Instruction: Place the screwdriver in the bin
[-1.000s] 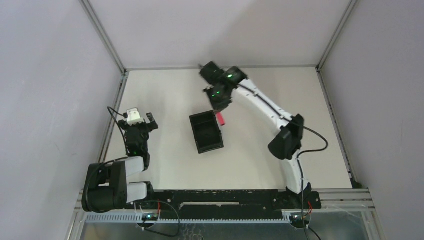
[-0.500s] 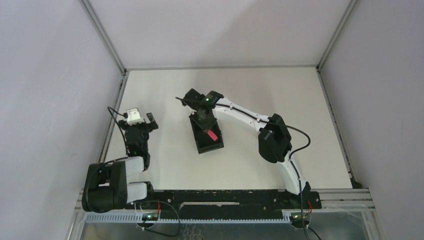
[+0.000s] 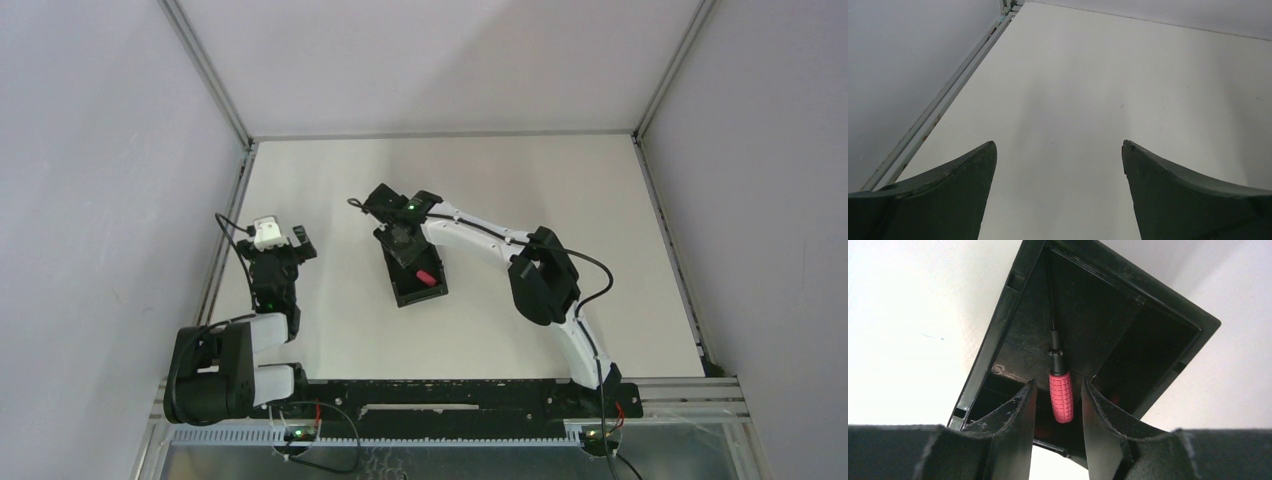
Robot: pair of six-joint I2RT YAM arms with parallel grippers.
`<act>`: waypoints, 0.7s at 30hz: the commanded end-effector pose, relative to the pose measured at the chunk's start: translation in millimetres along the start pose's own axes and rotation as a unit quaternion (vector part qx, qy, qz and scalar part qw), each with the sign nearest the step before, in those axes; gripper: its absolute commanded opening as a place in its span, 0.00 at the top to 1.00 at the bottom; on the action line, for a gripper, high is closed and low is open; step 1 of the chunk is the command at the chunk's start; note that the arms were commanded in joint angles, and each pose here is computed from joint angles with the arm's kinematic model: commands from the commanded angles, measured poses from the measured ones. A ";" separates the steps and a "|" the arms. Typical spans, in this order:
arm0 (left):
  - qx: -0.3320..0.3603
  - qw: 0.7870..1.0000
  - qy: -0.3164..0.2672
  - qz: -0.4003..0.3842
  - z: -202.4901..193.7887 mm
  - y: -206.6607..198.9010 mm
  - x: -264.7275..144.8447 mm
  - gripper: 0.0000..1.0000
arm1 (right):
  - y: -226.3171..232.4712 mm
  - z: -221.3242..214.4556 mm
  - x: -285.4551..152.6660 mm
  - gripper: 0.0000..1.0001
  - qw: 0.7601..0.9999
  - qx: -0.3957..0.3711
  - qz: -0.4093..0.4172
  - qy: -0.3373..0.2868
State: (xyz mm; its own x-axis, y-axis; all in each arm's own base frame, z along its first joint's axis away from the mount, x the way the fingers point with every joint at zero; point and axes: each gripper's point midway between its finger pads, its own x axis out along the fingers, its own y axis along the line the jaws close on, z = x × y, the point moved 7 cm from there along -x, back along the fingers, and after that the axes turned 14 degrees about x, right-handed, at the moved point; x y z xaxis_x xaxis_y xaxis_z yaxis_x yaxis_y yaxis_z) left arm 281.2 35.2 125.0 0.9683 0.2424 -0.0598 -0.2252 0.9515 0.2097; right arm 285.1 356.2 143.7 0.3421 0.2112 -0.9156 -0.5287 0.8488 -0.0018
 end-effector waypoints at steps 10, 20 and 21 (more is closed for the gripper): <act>0.003 1.000 -0.026 0.005 11.8 1.3 4.2 0.00 | -20.0 23.3 -154.2 0.01 0.975 0.050 0.031 -0.212; 0.003 1.000 -0.026 0.005 12.0 1.4 4.3 0.00 | -83.8 -40.0 -220.9 0.00 0.917 0.134 0.081 -0.367; 0.003 1.000 -0.026 0.005 12.1 1.2 4.2 0.00 | -91.7 -48.1 -226.1 0.00 0.909 0.151 0.085 -0.379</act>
State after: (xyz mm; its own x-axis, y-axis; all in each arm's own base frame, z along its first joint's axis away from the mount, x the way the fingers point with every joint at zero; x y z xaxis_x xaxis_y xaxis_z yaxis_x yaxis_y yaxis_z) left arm 281.2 35.3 125.0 0.9683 0.2427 -0.0598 -0.2255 0.9514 0.2097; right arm 221.3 233.6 331.1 0.7219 0.5145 -0.4627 -0.4714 0.8552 0.2154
